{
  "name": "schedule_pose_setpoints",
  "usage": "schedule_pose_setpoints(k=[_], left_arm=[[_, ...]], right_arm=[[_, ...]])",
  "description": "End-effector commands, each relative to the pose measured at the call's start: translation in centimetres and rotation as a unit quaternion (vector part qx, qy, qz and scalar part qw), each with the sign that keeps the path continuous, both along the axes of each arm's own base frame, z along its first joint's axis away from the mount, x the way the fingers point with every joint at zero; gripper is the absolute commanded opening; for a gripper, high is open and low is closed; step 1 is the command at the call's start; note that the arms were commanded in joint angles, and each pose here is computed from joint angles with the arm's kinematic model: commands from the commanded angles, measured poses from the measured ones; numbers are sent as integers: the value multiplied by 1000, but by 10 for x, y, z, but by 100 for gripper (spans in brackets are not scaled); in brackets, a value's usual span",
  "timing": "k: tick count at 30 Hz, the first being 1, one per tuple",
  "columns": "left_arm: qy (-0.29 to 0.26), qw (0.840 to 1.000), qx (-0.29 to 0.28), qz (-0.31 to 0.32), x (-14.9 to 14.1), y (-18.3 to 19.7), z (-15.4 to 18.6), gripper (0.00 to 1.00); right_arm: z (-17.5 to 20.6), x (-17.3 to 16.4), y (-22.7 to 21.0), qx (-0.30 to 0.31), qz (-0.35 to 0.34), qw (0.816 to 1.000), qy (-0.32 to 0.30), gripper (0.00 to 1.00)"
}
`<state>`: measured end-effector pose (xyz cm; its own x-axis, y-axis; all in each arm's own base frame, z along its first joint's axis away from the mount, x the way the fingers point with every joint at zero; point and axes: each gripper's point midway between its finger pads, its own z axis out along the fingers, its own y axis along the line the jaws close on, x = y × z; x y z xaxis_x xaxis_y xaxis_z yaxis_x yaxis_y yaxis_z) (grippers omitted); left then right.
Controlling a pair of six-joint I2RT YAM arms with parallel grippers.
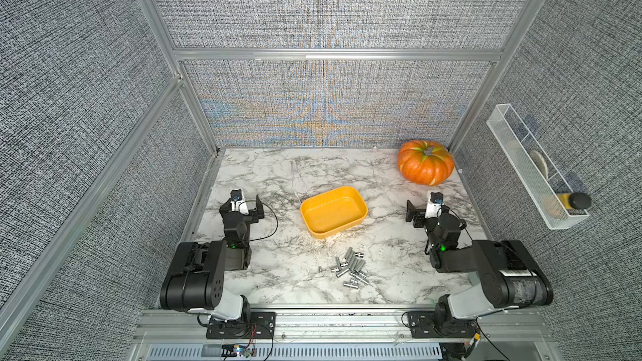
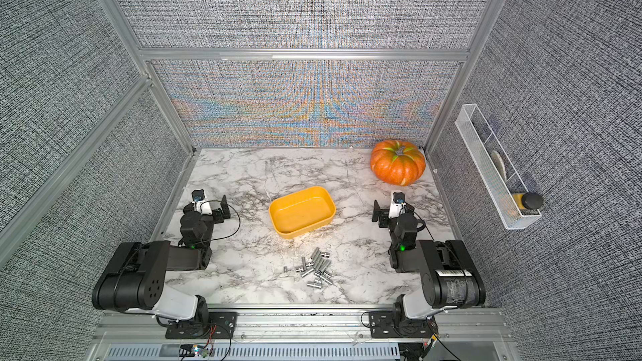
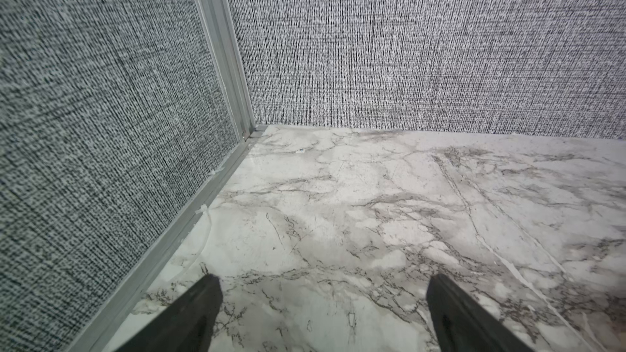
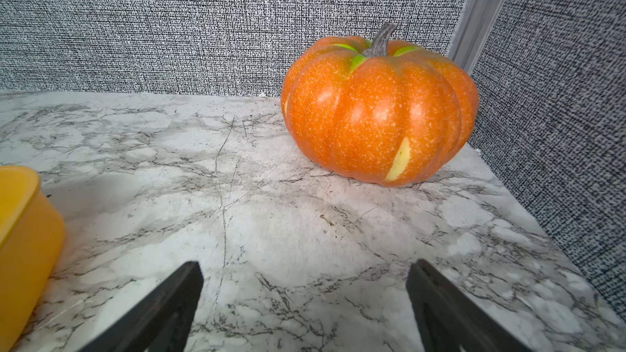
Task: Put the socket on the desktop into the storage box
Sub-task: Pick up the socket head at the center of the board.
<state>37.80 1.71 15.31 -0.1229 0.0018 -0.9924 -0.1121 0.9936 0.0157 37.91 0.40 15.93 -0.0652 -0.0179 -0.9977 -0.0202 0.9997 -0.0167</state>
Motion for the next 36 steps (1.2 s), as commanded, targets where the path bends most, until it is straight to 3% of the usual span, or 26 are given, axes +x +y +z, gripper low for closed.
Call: schedule_pose_setpoints(k=[1, 4, 5, 7, 8, 9, 10, 12, 17, 22, 26, 28, 32, 36], left_arm=[[11, 996, -65, 65, -9, 18, 30, 99], [-43, 986, -116, 113, -36, 34, 63, 99], [-67, 971, -165, 161, -49, 49, 63, 100], [-97, 896, -317, 295, -88, 84, 44, 100], [-96, 896, -327, 286, -92, 83, 45, 100], [-92, 918, -308, 233, -88, 72, 55, 100], [-86, 931, -304, 185, -84, 58, 59, 100], [-57, 938, -318, 129, -78, 37, 55, 100], [40, 950, -302, 74, -71, 10, 42, 99], [132, 957, -259, 21, -71, -30, 23, 86], [190, 951, -238, -46, -80, -86, 6, 82], [214, 942, -247, -73, -90, -111, -3, 82], [241, 929, -259, -113, -114, -148, -23, 82], [274, 917, -254, -137, -135, -175, -44, 81]], right_arm=[[-13, 0, 5, 33, 1, 993, 110, 99], [-9, -9, -24, 94, -100, 979, 153, 99], [-10, -13, -31, 110, -123, 973, 158, 99], [-21, -27, -49, 161, -179, 953, 185, 99], [-27, -35, -58, 178, -209, 940, 201, 99], [-31, -41, -64, 192, -227, 930, 218, 99], [-33, -43, -65, 195, -225, 926, 231, 99], [-35, -46, -64, 196, -217, 925, 244, 99], [-20, -52, -46, 174, -154, 941, 245, 99], [-6, -58, 4, 175, -32, 946, 269, 99], [-5, -71, 65, 111, 52, 948, 294, 99], [-11, -81, 100, 68, 96, 940, 321, 98], [-34, -107, 159, 6, 181, 910, 372, 86], [-62, -124, 190, -47, 222, 888, 400, 72]])
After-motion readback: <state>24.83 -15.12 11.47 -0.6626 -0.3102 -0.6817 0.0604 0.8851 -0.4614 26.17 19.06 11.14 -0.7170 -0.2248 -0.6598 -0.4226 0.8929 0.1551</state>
